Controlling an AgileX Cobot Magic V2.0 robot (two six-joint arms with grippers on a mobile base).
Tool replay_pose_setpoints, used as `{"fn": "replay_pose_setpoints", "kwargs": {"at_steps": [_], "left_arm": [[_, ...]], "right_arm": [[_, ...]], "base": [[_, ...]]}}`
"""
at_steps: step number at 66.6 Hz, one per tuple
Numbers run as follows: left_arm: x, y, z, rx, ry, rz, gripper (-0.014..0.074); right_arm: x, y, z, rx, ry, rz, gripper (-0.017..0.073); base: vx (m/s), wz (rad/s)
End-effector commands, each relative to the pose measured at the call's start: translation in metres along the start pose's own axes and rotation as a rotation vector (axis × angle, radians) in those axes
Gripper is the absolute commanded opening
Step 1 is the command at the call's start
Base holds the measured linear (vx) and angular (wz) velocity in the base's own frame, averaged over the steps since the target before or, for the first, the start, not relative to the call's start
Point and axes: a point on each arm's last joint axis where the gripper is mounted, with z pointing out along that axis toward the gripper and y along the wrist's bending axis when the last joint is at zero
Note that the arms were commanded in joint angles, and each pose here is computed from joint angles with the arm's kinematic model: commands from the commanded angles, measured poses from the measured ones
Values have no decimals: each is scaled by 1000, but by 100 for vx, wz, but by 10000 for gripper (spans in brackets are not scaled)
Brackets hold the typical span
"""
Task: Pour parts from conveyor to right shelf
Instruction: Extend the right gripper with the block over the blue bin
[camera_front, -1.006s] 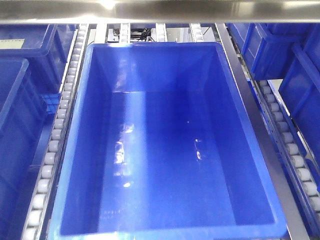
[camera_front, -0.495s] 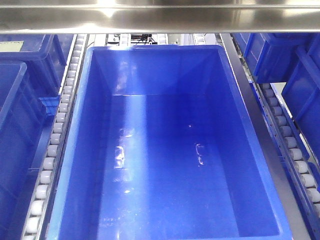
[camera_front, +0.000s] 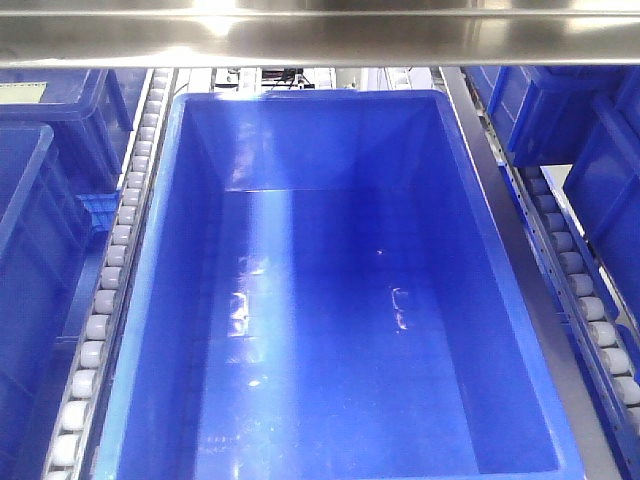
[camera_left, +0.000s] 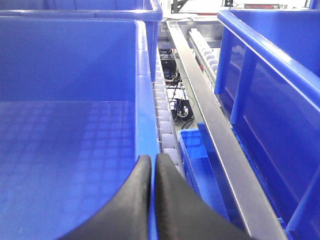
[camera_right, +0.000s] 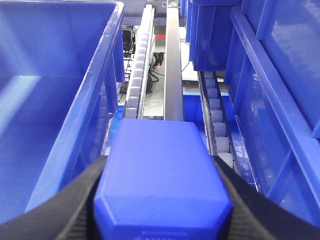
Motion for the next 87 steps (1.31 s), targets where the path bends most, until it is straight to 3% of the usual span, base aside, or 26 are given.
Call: {"fn": "replay_pose_setpoints", "kwargs": {"at_steps": [1, 37, 56, 67, 78, 87], "left_arm": [[-12, -1, -3, 11, -90, -16, -6], [-12, -1, -3, 11, -90, -16, -6], [-12, -1, -3, 11, -90, -16, -6], [-12, -1, -3, 11, -90, -16, -6], [-12, -1, -3, 11, -90, -16, -6], [-12, -1, -3, 11, -90, -16, -6]], "right_arm": [[-15, -1, -3, 10, -95, -6, -5], [-16, -1, -3, 10, -102, -6, -5], [-35, -3, -6, 37, -192, -50, -5], [-56, -4, 11, 25, -90, -35, -5], [-81, -4, 43, 0, 16, 24, -5], [-100, -5, 75, -14, 123, 30, -5]], "base": [[0, 0], [0, 0], [0, 0], [0, 0], [0, 0], [0, 0]]}}
